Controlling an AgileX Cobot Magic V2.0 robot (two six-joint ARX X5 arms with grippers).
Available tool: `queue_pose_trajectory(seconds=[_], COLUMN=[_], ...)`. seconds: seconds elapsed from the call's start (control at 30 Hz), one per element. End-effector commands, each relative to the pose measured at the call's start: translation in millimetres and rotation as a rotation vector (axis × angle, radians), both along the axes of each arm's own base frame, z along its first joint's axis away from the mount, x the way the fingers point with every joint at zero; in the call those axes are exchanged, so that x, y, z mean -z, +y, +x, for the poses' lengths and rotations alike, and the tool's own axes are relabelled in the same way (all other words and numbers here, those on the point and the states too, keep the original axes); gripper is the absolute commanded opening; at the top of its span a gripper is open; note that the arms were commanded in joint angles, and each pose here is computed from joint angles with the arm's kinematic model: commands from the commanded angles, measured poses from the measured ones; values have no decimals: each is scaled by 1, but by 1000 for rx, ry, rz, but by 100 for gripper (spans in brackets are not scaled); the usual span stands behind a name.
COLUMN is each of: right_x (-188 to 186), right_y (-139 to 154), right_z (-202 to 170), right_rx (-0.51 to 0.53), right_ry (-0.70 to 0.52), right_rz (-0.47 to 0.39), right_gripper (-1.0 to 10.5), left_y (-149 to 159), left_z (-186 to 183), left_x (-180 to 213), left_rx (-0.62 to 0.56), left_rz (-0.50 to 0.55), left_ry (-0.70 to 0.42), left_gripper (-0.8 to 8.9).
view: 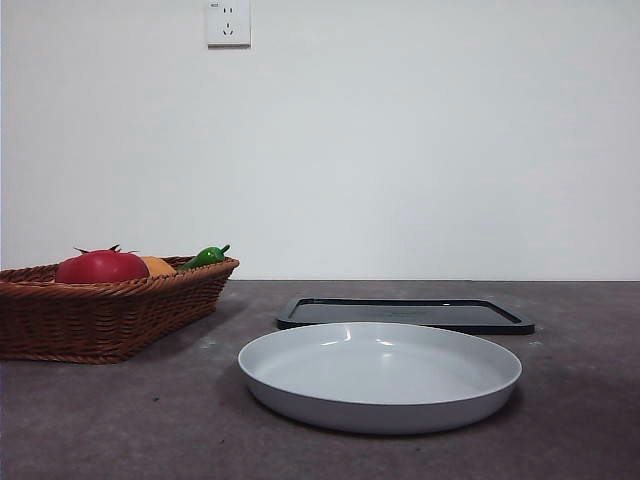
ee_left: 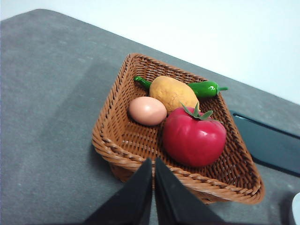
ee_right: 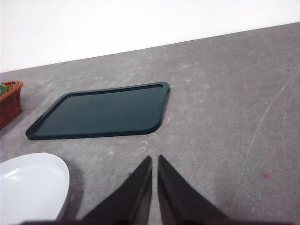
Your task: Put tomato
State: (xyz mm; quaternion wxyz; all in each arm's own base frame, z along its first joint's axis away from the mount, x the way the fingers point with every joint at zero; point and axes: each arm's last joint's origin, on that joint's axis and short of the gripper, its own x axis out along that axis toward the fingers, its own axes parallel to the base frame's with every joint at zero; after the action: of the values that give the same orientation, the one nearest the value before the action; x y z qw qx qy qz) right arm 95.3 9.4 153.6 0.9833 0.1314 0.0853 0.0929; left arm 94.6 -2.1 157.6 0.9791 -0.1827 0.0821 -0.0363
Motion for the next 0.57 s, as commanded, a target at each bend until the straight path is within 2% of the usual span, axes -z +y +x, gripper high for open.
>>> queue_pose_trajectory(seconds=[0.03, 0.37, 0.57], right_x=[-5, -49, -81], right_y=[0, 0, 1], right_z=[-1, -12, -20], right_rx=[5, -3, -65], right_ry=[-8, -73, -26], right_rz=[57, 79, 74], right_gripper=[10, 10, 10], left_y=[0, 0, -1], left_z=[-1, -12, -15], left_x=[-2, -45, -77], left_rx=[-7, -9, 35], left_rz=[-40, -56, -13], left_ry=[10, -7, 38], left_gripper=[10, 10, 10])
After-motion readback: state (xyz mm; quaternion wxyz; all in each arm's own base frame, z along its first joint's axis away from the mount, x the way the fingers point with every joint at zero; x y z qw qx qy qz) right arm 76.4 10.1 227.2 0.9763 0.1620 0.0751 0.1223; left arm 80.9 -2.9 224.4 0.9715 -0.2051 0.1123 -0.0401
